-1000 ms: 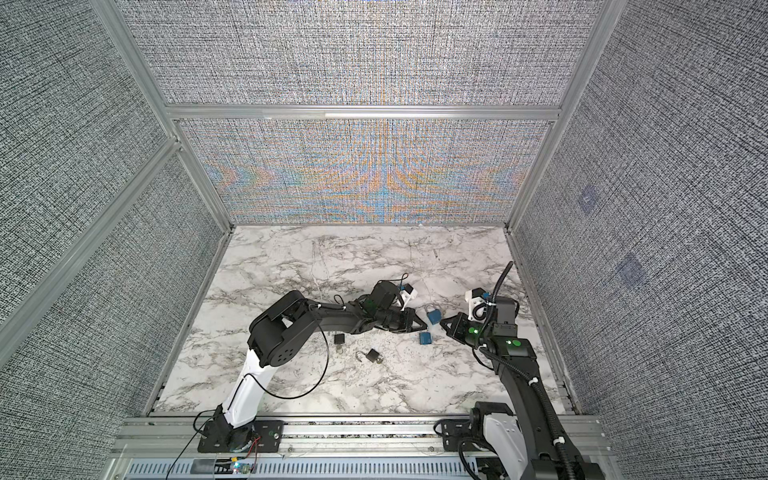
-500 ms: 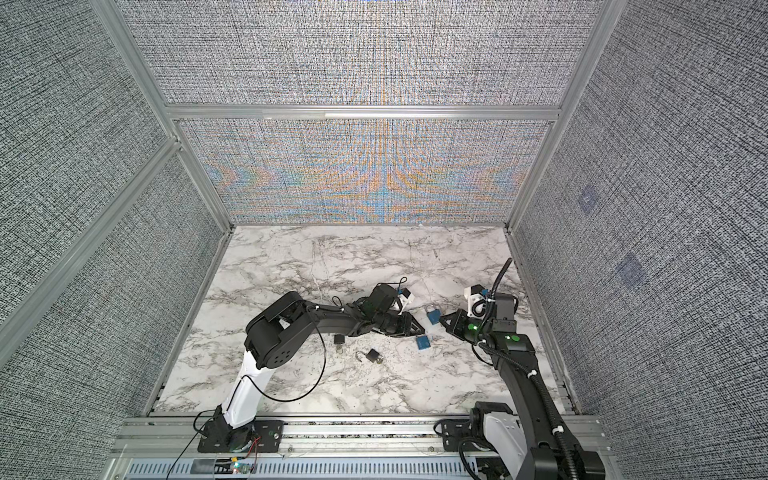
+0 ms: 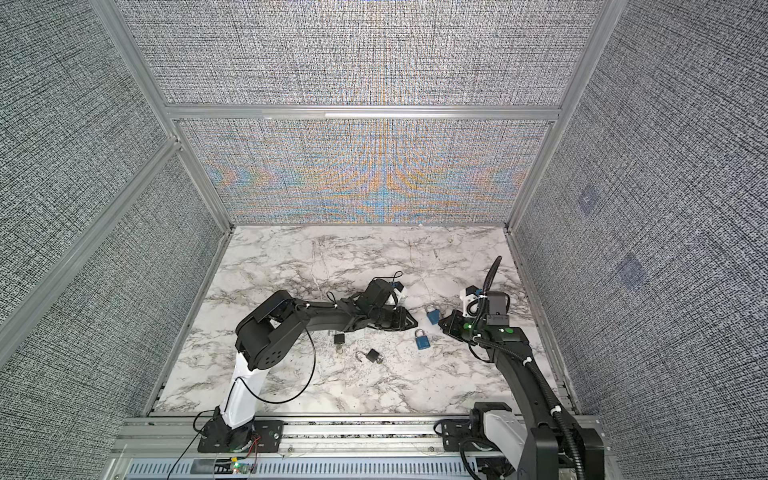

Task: Lock with the key

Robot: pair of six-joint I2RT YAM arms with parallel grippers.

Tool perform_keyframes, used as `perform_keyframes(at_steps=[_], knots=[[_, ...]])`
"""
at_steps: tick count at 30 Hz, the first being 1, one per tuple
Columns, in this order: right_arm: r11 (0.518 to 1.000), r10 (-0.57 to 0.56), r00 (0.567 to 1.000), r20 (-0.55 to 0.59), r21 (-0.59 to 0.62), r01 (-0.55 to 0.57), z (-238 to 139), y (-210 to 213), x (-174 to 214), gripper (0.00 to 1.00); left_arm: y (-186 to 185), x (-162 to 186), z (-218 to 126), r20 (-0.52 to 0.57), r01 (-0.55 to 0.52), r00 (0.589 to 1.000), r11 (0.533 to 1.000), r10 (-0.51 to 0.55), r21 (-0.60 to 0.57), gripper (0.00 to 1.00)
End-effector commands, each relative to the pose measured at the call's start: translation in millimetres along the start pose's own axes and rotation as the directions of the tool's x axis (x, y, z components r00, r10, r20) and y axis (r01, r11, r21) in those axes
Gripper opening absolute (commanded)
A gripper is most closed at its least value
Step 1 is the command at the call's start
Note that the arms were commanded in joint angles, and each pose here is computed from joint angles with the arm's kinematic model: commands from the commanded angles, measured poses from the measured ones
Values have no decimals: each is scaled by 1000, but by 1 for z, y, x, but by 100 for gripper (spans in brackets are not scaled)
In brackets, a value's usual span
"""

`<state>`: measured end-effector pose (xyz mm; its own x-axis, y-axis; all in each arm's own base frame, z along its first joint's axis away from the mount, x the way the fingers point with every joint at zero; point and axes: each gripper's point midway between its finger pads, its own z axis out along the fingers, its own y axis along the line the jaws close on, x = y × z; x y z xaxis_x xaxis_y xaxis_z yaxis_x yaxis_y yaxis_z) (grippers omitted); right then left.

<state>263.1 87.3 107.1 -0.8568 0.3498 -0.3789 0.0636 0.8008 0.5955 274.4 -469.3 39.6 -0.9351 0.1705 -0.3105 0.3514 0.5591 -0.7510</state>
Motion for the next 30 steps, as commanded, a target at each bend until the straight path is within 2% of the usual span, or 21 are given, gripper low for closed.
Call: perform_keyframes(at_steps=[1, 5, 10, 18, 23, 30], knots=[[997, -45, 999, -14, 67, 46, 7, -6, 2, 0, -4, -18, -16, 68, -59, 996, 998, 61, -23, 29], [993, -72, 995, -70, 92, 78, 22, -9, 11, 0, -16, -40, -47, 166, -110, 980, 994, 113, -26, 29], [984, -101, 986, -133, 132, 119, 39, -15, 17, 0, -34, -61, -97, 307, -187, 934, 982, 184, -21, 27], [973, -107, 974, -200, 182, 144, 57, -28, 27, 0, -43, -65, -153, 439, -255, 874, 966, 208, 49, 25], [969, -105, 971, -216, 198, 148, 62, -32, 30, 0, -46, -63, -169, 479, -274, 853, 959, 207, 75, 25], [966, -106, 967, -232, 206, 156, 65, -34, 34, 4, -42, -62, -166, 467, -260, 863, 962, 191, 87, 25]])
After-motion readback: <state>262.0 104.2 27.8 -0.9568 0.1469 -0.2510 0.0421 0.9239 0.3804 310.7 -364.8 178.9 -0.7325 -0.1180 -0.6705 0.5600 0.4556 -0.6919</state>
